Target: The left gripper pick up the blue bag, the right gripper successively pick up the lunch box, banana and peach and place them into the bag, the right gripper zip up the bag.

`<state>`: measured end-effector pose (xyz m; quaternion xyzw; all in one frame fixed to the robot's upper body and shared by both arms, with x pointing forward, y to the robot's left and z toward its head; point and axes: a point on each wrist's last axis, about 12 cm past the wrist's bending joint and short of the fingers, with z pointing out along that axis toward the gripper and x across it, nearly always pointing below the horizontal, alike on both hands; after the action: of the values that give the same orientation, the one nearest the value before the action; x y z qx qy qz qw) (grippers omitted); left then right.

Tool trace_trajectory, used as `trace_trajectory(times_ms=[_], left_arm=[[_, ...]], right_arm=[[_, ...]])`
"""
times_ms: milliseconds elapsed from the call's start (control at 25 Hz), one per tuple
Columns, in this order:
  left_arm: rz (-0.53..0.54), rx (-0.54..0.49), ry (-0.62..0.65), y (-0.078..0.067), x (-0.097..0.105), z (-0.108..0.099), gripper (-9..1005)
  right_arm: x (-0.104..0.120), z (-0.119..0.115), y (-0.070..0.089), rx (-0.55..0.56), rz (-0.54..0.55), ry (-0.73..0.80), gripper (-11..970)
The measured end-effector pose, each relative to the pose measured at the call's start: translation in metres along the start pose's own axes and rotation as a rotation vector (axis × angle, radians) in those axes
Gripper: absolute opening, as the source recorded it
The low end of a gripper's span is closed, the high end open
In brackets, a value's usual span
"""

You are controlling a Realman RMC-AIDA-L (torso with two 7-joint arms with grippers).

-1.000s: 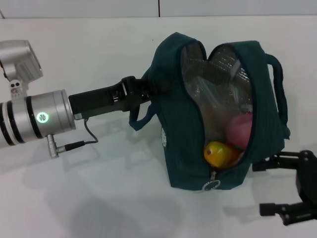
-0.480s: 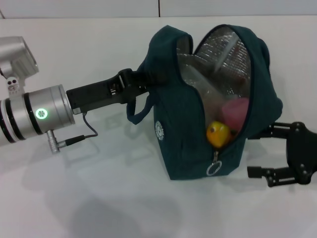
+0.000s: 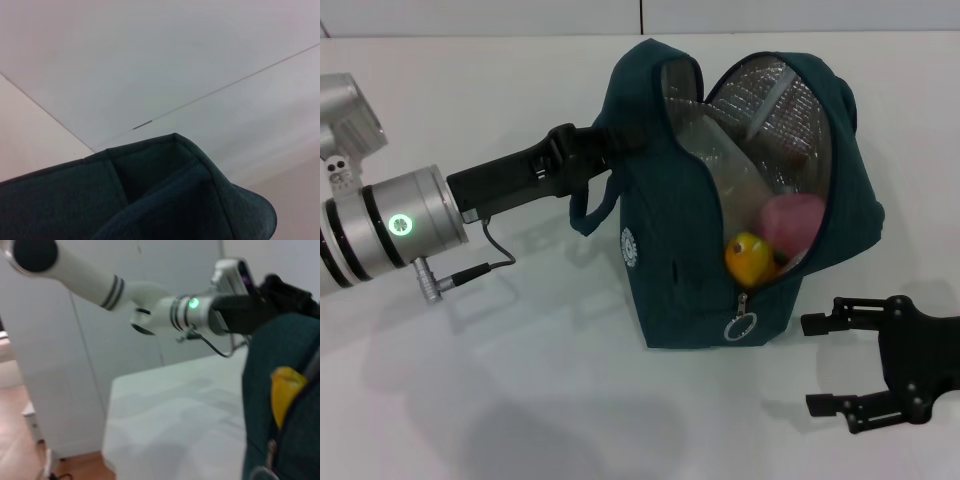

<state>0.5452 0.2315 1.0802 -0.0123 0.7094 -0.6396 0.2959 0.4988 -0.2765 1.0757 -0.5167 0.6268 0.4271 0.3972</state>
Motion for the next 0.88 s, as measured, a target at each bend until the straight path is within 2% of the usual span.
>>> trace_trajectory(times_ms=[200,480,880], left_arm=[[0.0,0.002,-0.004,0.0,-0.001,0.001,55],[0.001,0.003,-0.004,-0.001,-0.001,0.002,55],[-0.005,0.011,-0.02,0.0,0.0,0.002,56]], right_arm=[[0.006,0.009,-0.006,0.056,0.008,0.017,829],[0.007,0.023,-0.01,0.056,0.036,0.004,829],[-0.019,0.029,-0.008,-0.022,-0.018,-0.156,828]])
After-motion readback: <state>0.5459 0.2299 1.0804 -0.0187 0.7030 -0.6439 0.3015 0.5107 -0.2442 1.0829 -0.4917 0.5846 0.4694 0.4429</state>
